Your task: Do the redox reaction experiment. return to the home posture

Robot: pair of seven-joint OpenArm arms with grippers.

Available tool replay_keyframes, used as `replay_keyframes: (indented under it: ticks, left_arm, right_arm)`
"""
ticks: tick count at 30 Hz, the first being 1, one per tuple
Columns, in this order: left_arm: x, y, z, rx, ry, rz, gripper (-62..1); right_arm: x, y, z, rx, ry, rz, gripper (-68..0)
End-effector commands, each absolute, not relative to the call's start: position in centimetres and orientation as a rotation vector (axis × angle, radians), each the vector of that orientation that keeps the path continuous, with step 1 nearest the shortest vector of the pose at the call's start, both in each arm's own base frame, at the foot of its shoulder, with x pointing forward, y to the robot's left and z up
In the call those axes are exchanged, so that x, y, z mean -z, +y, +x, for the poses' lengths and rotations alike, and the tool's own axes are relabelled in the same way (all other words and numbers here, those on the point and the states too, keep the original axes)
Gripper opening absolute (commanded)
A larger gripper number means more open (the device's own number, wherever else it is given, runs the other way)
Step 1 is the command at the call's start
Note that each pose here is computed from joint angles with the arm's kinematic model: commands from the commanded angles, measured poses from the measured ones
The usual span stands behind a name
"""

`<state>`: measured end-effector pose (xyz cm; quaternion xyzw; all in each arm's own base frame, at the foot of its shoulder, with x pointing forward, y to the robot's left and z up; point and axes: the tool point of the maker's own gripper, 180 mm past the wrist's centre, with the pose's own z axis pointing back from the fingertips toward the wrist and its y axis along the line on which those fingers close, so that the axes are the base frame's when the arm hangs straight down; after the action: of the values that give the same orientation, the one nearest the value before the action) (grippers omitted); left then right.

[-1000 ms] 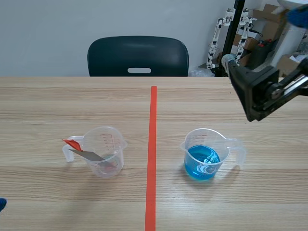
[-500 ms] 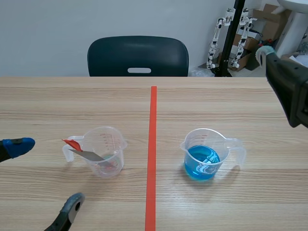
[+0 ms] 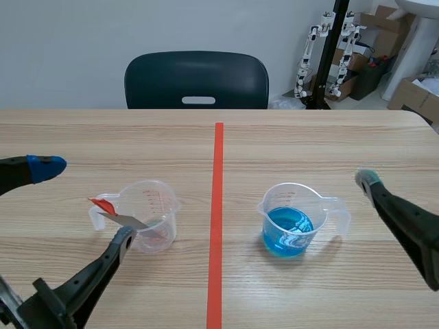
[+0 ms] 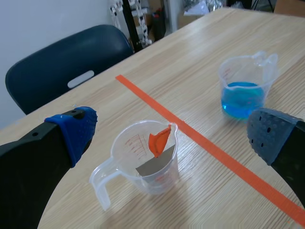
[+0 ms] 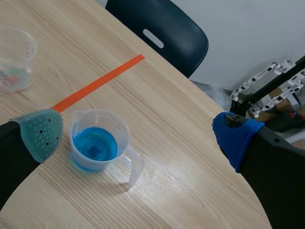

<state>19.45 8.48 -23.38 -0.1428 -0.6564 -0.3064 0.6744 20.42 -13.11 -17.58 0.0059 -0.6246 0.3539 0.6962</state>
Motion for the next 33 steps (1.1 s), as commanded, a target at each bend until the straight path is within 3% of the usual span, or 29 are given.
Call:
replay_keyframes:
  ticks: [1, 19, 33]
  left_arm:
    - [22.3, 8.3, 19.9, 0.688, -1.504, -0.316, 1.4]
    - [22.4, 8.3, 20.3, 0.720, -1.489, -0.279, 1.4]
    - [22.5, 8.3, 20.2, 0.735, -1.483, -0.270, 1.4]
  right_arm:
    - [17.1, -13.0, 20.5, -0.786, -1.417, 0.014, 0.4]
    - [17.9, -10.8, 19.7, -0.990, -1.360, 0.082, 0.4]
    - [17.9, -10.9, 19.8, -0.991, -1.358, 0.079, 0.4]
